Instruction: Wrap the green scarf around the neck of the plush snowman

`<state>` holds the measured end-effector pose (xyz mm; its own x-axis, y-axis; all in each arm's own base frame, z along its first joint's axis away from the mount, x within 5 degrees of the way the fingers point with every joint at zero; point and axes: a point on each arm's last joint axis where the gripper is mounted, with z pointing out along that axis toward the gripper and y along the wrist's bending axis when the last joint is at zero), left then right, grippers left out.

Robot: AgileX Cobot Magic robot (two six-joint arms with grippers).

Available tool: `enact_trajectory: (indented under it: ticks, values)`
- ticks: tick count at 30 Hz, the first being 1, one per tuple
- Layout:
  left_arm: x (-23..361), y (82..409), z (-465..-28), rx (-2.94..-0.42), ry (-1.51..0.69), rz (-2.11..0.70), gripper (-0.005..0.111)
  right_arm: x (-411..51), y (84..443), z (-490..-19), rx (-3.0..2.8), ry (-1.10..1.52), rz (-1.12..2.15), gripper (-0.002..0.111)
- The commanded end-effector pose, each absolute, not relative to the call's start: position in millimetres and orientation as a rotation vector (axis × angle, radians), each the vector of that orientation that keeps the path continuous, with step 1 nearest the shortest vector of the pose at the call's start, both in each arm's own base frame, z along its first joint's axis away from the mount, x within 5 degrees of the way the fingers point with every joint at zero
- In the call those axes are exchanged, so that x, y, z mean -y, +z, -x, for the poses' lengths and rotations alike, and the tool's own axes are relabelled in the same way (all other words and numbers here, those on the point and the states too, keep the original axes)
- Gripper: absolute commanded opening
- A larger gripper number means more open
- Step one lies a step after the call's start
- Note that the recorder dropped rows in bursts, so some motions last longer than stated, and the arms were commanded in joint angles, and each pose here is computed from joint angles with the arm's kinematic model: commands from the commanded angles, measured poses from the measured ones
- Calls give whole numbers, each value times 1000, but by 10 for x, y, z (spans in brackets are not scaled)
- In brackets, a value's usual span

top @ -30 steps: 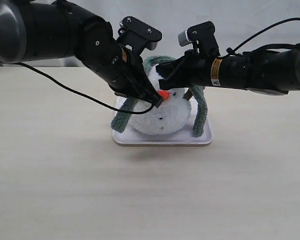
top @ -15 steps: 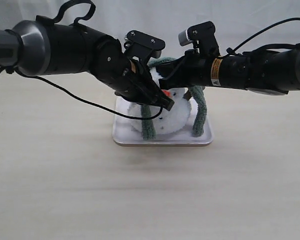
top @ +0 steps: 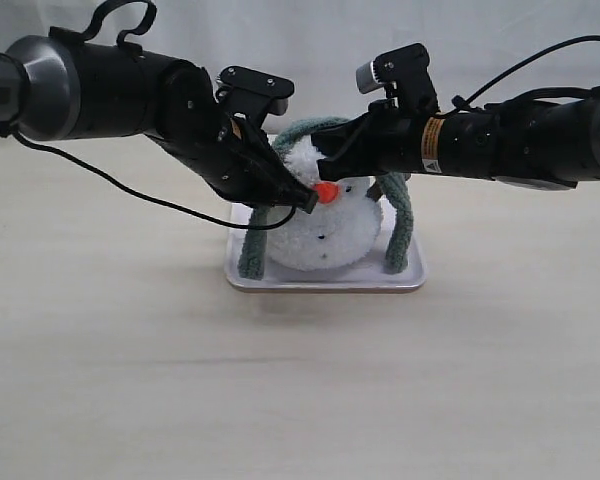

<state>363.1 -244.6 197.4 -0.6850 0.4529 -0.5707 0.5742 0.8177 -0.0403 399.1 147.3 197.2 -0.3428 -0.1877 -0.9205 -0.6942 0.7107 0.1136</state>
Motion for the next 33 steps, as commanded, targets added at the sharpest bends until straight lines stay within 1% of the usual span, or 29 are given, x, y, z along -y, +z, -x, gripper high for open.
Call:
enact_trajectory:
  ticks: [1,7,8,9,14,19,23,24,26,28,31,32,33]
  values:
    - [2504,1984,-3606,-2438,-379,-770,13,-1467,1899,-3982,-1915,583,715,4]
    - [2503,2011,-3631,-2399,-360,-775,52,-1467,1897,-3981,-1915,582,720,4]
    - [2502,2032,-3634,-2387,-357,-777,56,-1467,1897,-3981,-1915,582,720,4]
    - [2495,2094,-3627,-2368,-356,-782,58,-1467,1897,-3981,-1915,582,720,4]
    - [2402,2354,-3562,-2310,-263,-874,58,-1467,1897,-3981,-1915,582,720,4]
    - [2307,2470,-3496,-2314,-160,-966,58,-1467,1897,-3981,-1915,582,720,4]
    - [2278,2614,-3536,-2191,-83,-992,58,-1467,1897,-3980,-1915,581,723,4]
    - [2290,2659,-3554,-2147,-87,-977,56,-1467,1897,-3980,-1915,581,723,4]
    - [2346,2739,-3621,-2022,-117,-932,47,-1467,1897,-3980,-1915,581,723,4]
    - [2401,2772,-3684,-1920,-140,-899,32,-1467,1897,-3980,-1915,581,723,4]
    - [2434,2709,-3736,-1871,-115,-927,7,-1467,1897,-3980,-1915,581,723,4]
    - [2437,2684,-3746,-1863,-98,-948,1,-1467,1897,-3980,-1915,581,723,4]
    - [2442,2645,-3760,-1857,-78,-971,0,-1467,1897,-3980,-1915,581,723,4]
